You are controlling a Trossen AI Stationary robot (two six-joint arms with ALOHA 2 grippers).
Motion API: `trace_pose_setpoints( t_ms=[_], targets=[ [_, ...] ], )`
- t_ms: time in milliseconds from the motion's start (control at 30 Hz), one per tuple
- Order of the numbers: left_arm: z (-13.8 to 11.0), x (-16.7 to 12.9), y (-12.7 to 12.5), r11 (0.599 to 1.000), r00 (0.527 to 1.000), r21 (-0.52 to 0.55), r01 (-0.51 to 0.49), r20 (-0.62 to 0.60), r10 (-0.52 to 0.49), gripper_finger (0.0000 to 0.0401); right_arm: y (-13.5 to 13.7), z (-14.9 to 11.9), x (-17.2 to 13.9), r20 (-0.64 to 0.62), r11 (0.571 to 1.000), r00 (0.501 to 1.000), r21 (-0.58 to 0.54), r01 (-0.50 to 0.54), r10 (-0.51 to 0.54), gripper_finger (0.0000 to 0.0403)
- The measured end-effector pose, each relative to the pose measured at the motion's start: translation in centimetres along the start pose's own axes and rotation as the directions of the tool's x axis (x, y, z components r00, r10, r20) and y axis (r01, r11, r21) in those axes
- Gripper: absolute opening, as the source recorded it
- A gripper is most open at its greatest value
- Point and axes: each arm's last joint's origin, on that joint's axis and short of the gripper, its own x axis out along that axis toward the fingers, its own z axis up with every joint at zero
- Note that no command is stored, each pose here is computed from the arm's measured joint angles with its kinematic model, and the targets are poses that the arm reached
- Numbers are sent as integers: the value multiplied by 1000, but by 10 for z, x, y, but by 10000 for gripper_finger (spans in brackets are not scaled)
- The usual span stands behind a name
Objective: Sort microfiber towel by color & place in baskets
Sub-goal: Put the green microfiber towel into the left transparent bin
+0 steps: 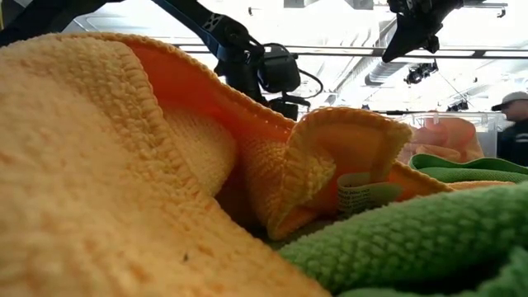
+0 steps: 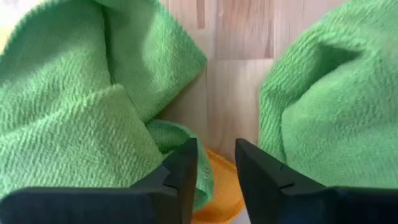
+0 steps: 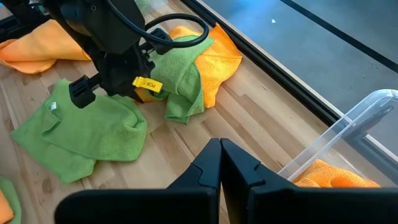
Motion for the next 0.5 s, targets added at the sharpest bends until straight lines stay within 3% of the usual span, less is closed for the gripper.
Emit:
trace_pose_setpoints(
  t_ms=[267,500],
  targets=[
    [-3,0,5,993,992,35,-111,-50,113,129,0,0,0,0,1000,1000,-1,0,0,0],
    [-6,4,0,999,998,44,-5,-67,8,129,0,0,0,0,1000,1000,-9,1,-1,0]
  ],
)
